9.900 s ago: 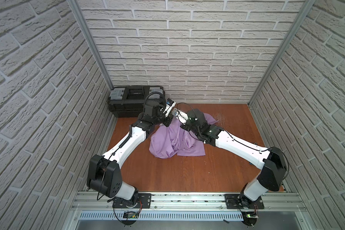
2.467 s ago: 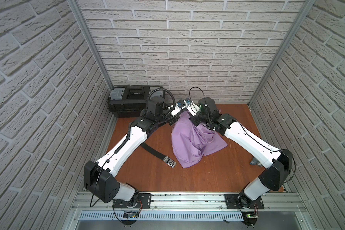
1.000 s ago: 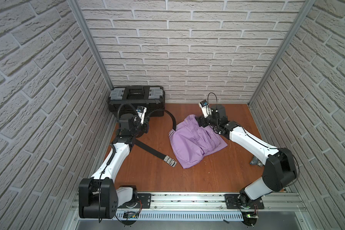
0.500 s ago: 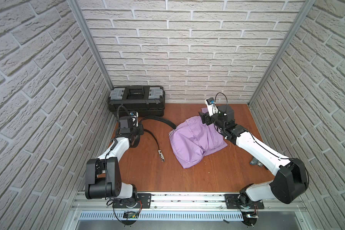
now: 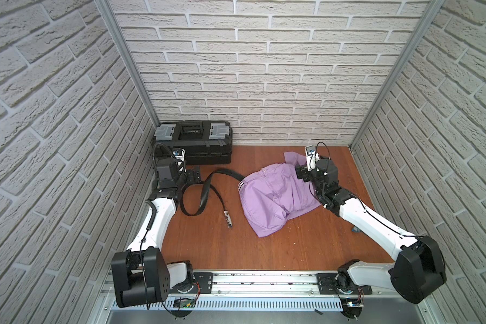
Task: Remove the belt from the trousers
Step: Place the belt at the center of the board, then reset both arms
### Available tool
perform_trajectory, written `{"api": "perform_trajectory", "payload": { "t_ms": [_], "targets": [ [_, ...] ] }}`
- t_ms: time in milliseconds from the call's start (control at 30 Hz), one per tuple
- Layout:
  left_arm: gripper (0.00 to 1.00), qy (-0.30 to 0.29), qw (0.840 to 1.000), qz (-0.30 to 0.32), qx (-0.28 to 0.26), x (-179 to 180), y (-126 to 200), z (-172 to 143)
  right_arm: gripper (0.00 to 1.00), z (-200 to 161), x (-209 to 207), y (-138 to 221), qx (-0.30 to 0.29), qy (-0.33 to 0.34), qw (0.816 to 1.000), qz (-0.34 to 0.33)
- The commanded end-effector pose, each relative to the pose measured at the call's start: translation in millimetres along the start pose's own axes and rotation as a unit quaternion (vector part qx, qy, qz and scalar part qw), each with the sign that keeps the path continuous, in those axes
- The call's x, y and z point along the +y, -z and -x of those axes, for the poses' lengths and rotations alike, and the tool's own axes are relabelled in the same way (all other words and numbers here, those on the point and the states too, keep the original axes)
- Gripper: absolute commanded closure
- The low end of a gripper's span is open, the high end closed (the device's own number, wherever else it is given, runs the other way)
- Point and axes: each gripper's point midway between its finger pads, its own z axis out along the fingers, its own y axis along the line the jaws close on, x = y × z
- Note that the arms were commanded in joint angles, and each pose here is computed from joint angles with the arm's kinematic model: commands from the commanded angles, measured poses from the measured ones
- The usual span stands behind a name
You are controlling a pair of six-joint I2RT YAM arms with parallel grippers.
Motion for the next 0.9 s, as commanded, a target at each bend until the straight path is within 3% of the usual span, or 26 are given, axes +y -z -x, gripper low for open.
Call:
{"api": "perform_trajectory", "payload": {
  "t_ms": [0,167,300,533,733,867],
  "targets": [
    [0.02,0.016,0.999,0.048,-0.004,26.4,8.6,-9.1,0.02,-17.1,-58.2,4.7,0.007,-0.068,0.992,-0.108],
    [0.02,0.032,0.996,0.075,-0.029,42.6,18.3,-33.1,0.02,-51.9,-88.0,17.0,-0.006,-0.089,0.985,-0.148],
    [0.02,0.029,0.996,0.084,-0.018,47.0,12.8,-70.8,0.02,-82.3,-75.9,17.6,0.002,-0.084,0.991,-0.103],
    [0.02,0.042,0.998,0.053,-0.012,37.5,-5.0,-123.0,0.02,-108.6,-57.1,-8.6,-0.041,-0.115,0.990,-0.064],
    [0.02,0.040,0.998,0.011,-0.048,25.4,-25.6,-116.5,0.01,-89.5,-49.2,-34.8,-0.082,-0.115,0.990,-0.030],
    [0.02,0.021,0.997,-0.022,-0.065,13.0,-46.5,-104.7,0.01,-98.0,-58.0,-25.6,-0.055,-0.108,0.991,-0.051]
  ]
}}
